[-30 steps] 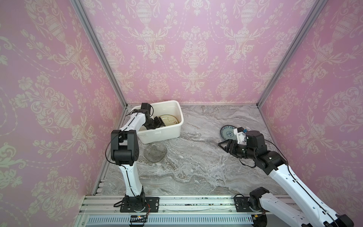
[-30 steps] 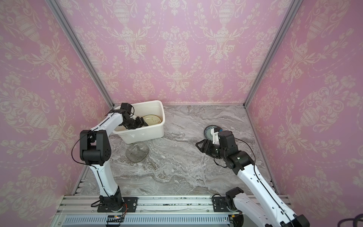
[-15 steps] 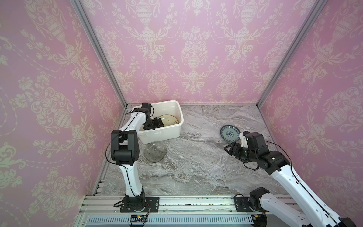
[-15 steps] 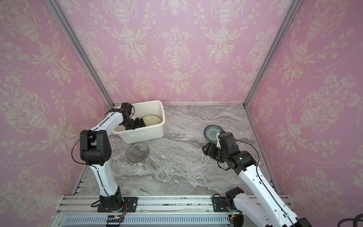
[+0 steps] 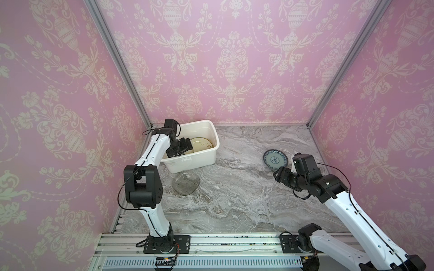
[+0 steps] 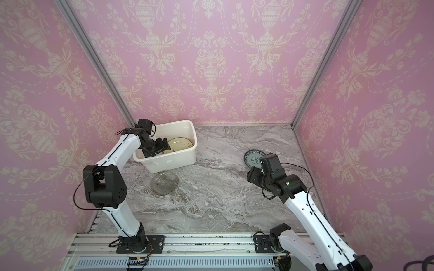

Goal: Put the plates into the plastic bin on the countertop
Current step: 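Open the left gripper and reach toward the blue floral plate while the right approaches it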

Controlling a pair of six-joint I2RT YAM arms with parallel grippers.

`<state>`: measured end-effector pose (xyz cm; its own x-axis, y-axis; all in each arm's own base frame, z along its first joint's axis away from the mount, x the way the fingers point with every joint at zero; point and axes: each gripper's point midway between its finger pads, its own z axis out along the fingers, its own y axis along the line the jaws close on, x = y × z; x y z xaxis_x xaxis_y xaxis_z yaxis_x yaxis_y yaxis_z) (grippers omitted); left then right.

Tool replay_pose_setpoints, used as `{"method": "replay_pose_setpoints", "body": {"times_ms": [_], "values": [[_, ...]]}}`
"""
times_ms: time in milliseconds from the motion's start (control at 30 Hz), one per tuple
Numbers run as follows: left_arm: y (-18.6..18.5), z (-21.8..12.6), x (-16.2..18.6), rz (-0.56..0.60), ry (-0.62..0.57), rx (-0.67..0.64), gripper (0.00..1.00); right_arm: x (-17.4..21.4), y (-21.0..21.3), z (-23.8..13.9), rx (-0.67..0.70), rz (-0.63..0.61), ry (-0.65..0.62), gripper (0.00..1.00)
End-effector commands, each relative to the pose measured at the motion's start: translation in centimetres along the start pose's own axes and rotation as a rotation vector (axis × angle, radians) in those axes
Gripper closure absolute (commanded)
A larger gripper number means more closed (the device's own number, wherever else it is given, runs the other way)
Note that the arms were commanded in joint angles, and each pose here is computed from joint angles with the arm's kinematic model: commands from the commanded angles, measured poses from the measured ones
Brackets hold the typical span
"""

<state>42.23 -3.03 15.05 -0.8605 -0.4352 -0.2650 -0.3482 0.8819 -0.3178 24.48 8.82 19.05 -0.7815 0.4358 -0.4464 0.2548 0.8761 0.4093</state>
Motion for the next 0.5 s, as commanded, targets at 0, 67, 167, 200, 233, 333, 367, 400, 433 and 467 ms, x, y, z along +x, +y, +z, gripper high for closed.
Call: {"method": "replay_pose_setpoints", "body": {"times_ms": [0, 67, 167, 200, 233, 333, 367, 400, 433, 467], "values": [[0.8, -2.4, 0.8, 0.022, -0.016, -0.037, 0.04, -0.8, -0.5, -0.2, 0.041, -0.021, -0.013, 0.30], [0.6, -3.1, 0.6, 0.027, -0.036, -0.032, 0.04, -1.0, -0.7, 0.1, 0.045, -0.013, -0.007, 0.30], [0.4, -4.2, 0.1, 0.033, -0.065, -0.035, 0.04, -1.2, -1.1, 0.2, 0.048, 0.004, -0.002, 0.30], [0.3, -4.8, -0.3, 0.034, -0.091, -0.036, 0.04, -1.4, -1.3, 0.3, 0.051, 0.008, -0.002, 0.30], [0.0, -5.7, -0.7, 0.033, -0.120, -0.026, 0.04, -1.6, -1.6, 0.2, 0.054, 0.011, -0.005, 0.29], [-2.4, -9.1, -1.9, 0.052, -0.202, 0.069, 0.04, -2.8, -2.4, 0.2, 0.052, 0.020, -0.019, 0.29], [-3.6, -10.2, -2.1, 0.078, -0.219, 0.111, 0.04, -3.2, -2.7, 0.3, 0.051, 0.026, -0.024, 0.29], [-5.0, -11.8, -2.0, 0.120, -0.243, 0.142, 0.04, -3.8, -3.1, 0.5, 0.047, 0.047, -0.029, 0.28], [-6.5, -13.2, -1.8, 0.173, -0.265, 0.174, 0.04, -4.4, -3.3, 0.8, 0.039, 0.042, -0.032, 0.28], [-7.8, -14.4, -1.4, 0.216, -0.286, 0.207, 0.04, -4.8, -3.6, 1.1, 0.033, 0.053, -0.034, 0.28]]}}
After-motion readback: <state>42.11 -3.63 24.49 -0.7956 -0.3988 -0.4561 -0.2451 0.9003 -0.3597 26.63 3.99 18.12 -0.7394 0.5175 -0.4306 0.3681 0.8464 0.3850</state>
